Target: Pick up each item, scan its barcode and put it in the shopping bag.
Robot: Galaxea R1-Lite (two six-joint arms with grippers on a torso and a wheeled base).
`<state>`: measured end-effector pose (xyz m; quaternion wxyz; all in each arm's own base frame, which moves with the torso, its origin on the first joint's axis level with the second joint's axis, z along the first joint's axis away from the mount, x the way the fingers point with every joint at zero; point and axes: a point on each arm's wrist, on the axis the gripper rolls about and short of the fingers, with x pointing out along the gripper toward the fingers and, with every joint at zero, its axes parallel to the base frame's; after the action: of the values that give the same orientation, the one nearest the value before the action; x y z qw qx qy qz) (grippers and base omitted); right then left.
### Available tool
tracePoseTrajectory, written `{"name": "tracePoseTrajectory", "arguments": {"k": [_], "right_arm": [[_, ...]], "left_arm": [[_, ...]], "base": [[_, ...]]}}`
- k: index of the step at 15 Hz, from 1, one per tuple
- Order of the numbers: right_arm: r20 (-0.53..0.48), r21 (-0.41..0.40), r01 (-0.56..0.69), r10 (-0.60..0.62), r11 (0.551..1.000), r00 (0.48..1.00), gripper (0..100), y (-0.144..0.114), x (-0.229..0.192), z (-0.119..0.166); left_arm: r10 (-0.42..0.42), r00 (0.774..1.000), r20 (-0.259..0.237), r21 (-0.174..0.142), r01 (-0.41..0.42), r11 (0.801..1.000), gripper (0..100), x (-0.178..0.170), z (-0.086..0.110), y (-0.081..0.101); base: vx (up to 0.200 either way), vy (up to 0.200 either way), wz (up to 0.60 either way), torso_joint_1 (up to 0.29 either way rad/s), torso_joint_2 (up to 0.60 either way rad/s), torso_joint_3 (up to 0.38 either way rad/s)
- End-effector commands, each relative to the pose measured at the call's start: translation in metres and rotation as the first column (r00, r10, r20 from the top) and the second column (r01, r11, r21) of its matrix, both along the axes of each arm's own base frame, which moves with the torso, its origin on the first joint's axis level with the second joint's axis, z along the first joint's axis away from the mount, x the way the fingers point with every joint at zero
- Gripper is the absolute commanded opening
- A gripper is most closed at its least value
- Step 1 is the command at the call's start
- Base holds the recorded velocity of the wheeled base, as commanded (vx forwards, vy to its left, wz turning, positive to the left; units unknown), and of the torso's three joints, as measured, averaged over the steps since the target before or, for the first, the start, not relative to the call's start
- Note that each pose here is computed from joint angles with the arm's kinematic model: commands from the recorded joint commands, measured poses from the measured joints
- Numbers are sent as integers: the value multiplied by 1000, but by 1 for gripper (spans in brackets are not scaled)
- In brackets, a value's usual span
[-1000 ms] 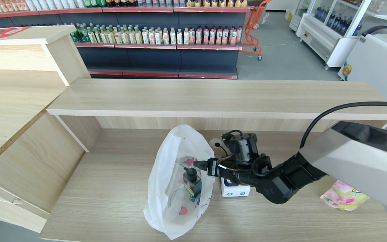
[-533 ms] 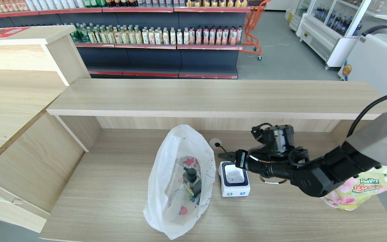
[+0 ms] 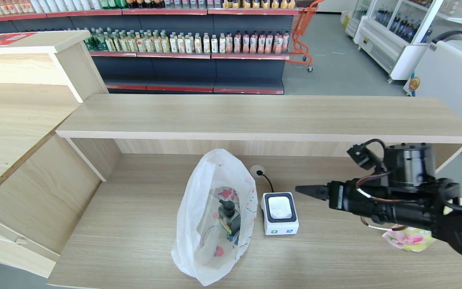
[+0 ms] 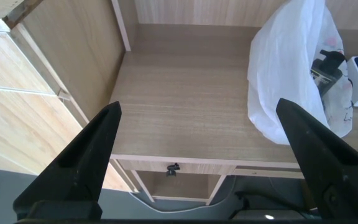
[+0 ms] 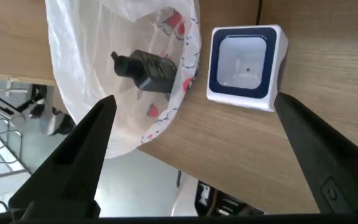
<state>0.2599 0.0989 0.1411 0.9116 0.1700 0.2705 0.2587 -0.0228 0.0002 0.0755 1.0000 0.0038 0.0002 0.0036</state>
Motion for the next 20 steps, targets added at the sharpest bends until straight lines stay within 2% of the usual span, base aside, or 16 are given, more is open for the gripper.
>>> {"name": "tracePoseTrajectory", "arguments": {"k": [1,2,5,8,9,10,12,16,18,20], "right_arm": [[145,-107,10,6,994,989,100,-39,-68,35],[192,-154,14,16,988,981,100,-49,-92,46],[232,-152,75,-38,986,972,100,-66,-135,62],[226,-154,195,-158,969,961,100,-82,-157,67],[225,-155,198,-160,968,961,100,-82,-157,66],[205,-169,307,-271,937,941,100,-92,-171,66],[183,-179,395,-364,901,913,100,-99,-185,67],[150,-189,402,-378,896,914,100,-99,-201,64],[121,-149,419,-404,896,907,100,-99,-197,67],[65,-75,450,-446,890,893,100,-100,-194,70]], "left_arm": [[0,1000,0,0,0,1000,100,0,0,0],[0,1000,0,0,0,1000,100,0,0,0],[0,1000,0,0,0,1000,100,0,0,0],[0,1000,0,0,0,1000,100,0,0,0],[0,1000,0,0,0,1000,100,0,0,0],[0,1000,-1,0,0,1000,100,0,0,0],[0,1000,0,0,0,1000,100,0,0,0],[0,1000,-1,-8,0,1000,100,0,0,0],[0,1000,0,-5,0,1000,100,0,0,0],[0,1000,0,-8,0,1000,100,0,0,0]], "base": [[0,0,0,0,0,0],[0,0,0,0,0,0],[0,0,0,0,0,0],[0,0,0,0,0,0],[0,0,0,0,0,0],[0,0,0,0,0,0],[0,0,0,0,0,0],[0,-50,0,-1,2,2],[0,-200,0,2,0,5],[0,-200,0,5,0,2]]}}
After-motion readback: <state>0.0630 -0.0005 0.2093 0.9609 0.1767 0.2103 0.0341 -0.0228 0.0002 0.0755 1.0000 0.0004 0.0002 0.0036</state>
